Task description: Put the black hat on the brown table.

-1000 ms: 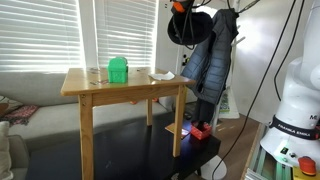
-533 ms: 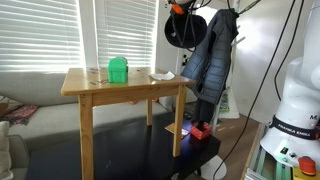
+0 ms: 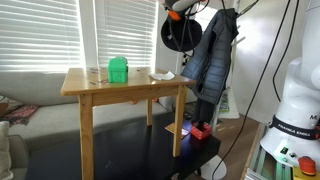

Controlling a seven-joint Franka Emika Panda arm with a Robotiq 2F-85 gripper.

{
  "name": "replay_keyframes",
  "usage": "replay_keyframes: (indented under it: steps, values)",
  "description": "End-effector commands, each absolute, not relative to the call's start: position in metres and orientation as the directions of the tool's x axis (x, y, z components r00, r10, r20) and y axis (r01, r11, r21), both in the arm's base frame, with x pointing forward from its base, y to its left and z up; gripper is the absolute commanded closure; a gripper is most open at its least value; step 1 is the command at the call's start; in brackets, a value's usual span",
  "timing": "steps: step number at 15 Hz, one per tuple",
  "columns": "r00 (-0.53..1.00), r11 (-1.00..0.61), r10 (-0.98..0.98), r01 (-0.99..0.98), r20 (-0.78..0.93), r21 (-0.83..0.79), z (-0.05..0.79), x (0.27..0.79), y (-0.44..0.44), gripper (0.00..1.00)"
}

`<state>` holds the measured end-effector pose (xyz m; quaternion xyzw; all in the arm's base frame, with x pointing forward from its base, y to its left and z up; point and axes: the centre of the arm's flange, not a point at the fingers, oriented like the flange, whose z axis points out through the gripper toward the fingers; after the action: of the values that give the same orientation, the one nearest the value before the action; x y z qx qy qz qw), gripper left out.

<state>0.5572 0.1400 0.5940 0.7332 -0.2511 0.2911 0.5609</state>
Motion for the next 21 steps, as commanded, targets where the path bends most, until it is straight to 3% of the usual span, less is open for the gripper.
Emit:
replay_keyframes:
  steps: [1, 8, 17, 21]
  values:
    - [0.691, -0.243, 0.023, -0.697, 0.722, 0.674, 0.561, 0.587, 0.153, 0.99]
    - [0.588, -0.228, 0.084, -0.775, 0.805, 0.590, 0.511, 0.631, 0.147, 0.99]
    - [0.526, -0.329, 0.005, -0.802, 0.850, 0.498, 0.455, 0.659, 0.141, 0.99]
    - [0.477, -0.335, 0.097, -0.811, 0.874, 0.480, 0.440, 0.662, 0.143, 0.99]
